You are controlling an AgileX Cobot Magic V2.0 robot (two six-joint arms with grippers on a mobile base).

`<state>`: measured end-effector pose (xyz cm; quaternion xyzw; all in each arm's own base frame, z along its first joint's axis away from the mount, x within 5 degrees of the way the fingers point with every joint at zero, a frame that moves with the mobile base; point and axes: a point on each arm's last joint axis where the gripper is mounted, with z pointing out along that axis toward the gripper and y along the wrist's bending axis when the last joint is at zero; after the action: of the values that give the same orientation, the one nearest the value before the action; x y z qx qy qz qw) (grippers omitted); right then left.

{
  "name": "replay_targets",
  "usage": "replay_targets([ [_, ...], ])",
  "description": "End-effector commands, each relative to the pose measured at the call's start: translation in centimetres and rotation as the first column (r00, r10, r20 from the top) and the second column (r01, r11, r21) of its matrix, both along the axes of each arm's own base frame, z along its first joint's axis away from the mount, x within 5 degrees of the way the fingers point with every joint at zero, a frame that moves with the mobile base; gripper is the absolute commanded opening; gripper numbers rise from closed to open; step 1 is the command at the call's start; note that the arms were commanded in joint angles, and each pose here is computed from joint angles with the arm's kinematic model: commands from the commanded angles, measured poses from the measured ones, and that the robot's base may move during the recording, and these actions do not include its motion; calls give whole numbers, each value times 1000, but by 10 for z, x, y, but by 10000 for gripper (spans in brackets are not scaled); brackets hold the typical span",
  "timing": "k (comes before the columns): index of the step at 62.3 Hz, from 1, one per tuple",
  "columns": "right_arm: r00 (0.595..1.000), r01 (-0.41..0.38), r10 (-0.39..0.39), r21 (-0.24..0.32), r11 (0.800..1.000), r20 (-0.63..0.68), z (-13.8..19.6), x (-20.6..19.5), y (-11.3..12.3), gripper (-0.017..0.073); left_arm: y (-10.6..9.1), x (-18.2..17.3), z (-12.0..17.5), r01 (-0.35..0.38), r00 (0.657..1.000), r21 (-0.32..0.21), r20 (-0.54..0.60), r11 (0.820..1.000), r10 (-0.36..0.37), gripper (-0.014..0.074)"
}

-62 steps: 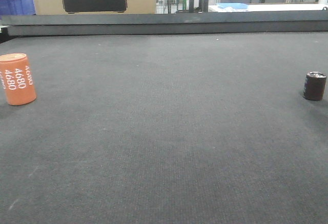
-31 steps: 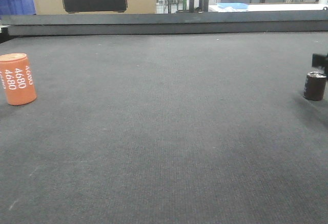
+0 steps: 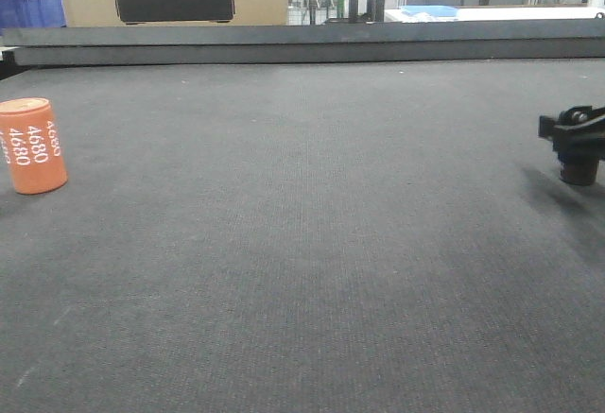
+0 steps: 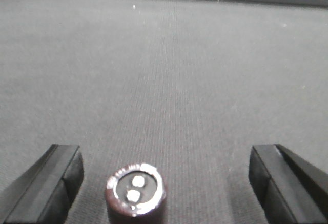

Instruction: Place cylindrical capacitor in blue bin on shelf

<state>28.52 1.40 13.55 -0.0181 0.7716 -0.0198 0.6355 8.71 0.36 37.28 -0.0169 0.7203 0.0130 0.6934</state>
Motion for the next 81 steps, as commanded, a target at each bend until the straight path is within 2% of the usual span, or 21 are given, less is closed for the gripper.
replay_targets([
  [1,1000,-14,14,-9,1000,2,-4,5,2,558,-1,0,2,9,1000,-5,13,1000,-9,610],
  [7,1000,-14,14,-10,1000,-8,-8,8,3,554,-1,0,2,9,1000,-5,11,1000,-9,610],
  [13,1000,-15,14,-11,1000,-26,-13,10,3,484,-1,0,2,9,1000,-5,11,1000,-9,610],
  [28,999,-15,14,-12,1000,-43,-20,10,3,39,-1,0,2,9,1000,-5,11,1000,-9,610],
  [37,1000,-13,14,-11,1000,13,-9,10,3,-170,-1,0,2,11,1000,-12,13,1000,-11,610],
  [49,997,-14,14,-4,1000,71,18,8,3,-154,-1,2,1,11,1000,-12,-5,1000,-11,556],
  [55,997,-22,22,1,1000,70,36,3,3,-154,-1,10,-4,11,998,-13,-63,1000,-12,517],
  [65,997,-59,59,-8,998,39,67,-10,5,-154,-3,31,-15,35,986,-24,-160,999,-39,514],
  [72,995,-91,92,-32,995,44,85,-20,7,-154,-11,53,-27,100,963,-6,-251,995,-98,531],
  [81,992,-114,117,-56,992,49,99,-30,8,-154,-32,89,-52,208,902,-14,-384,978,-198,583],
])
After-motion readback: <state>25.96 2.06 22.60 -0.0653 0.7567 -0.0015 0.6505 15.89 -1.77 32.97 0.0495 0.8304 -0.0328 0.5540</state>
